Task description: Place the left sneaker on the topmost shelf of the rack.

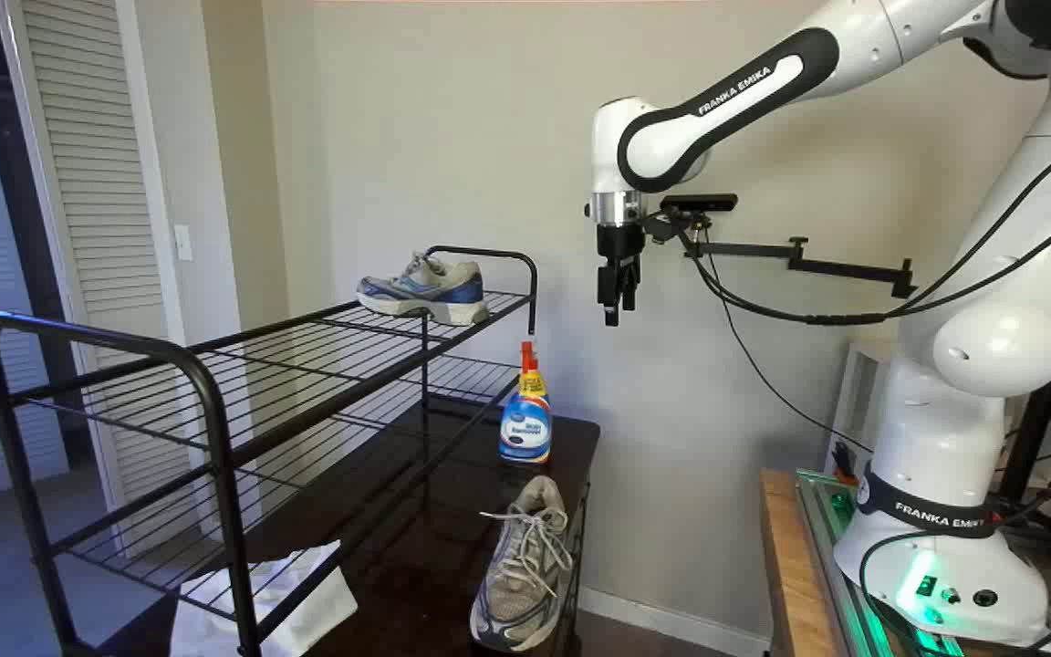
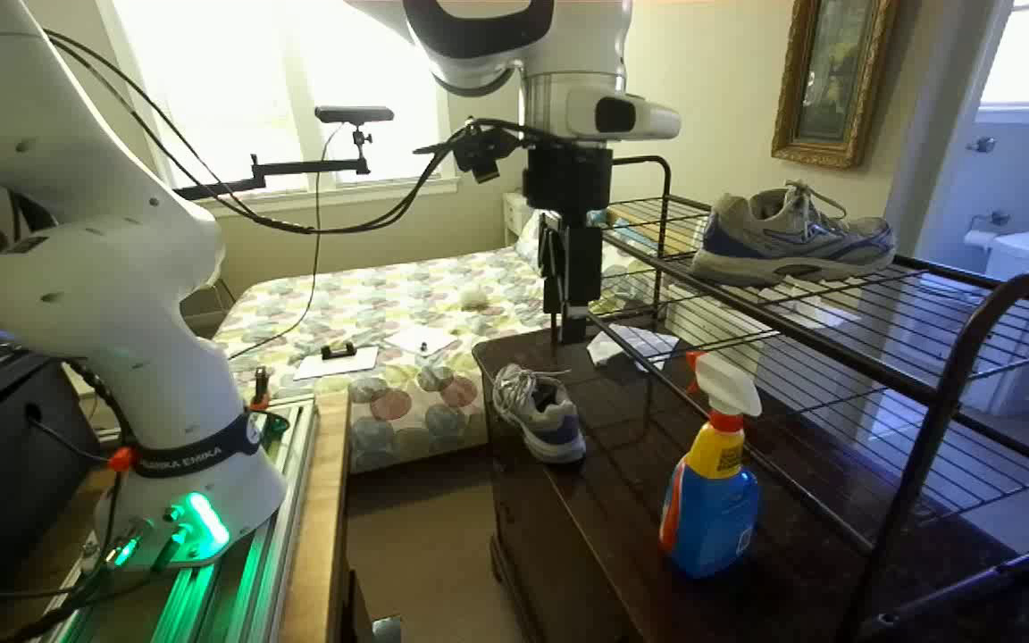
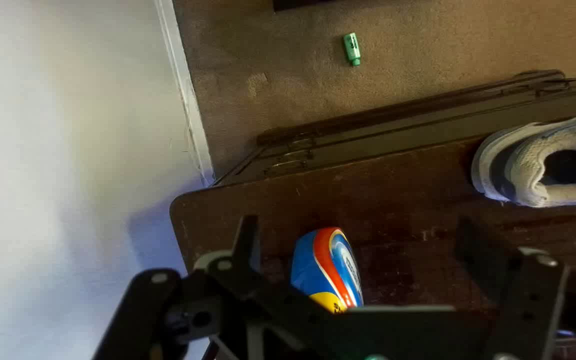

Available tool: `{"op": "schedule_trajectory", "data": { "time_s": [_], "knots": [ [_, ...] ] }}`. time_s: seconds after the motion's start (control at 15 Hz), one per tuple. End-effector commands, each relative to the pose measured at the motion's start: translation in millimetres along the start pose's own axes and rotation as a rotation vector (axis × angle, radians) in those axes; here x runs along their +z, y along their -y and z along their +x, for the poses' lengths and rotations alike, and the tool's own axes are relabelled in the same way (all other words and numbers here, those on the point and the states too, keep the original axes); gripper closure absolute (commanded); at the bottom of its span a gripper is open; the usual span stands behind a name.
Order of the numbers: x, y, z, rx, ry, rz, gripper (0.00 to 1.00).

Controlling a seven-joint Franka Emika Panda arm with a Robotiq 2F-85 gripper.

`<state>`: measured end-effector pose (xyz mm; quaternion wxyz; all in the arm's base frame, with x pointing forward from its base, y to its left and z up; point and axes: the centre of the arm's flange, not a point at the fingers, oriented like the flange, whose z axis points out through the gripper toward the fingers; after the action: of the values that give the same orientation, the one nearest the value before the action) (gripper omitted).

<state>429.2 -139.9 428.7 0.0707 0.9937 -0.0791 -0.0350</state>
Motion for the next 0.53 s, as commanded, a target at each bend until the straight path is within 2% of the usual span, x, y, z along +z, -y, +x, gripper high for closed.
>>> {"op": "schedule_trajectory", "data": {
  "time_s": [0.0,0.13,0.27,0.4,0.47],
  "knots": [
    [0.0,0.0,0.0,0.0,0.0,0.0,0.0],
    [0.0,0.0,0.0,0.0,0.0,0.0,0.0],
    [4.3,12.1,-0.9,-0.1,0.013,-0.057,0.0],
    [16.4,30.9,-5.2,-0.215,0.057,-0.072,0.0],
    [32.2,45.0,-4.0,-0.27,0.061,-0.048,0.0]
  ]
}}
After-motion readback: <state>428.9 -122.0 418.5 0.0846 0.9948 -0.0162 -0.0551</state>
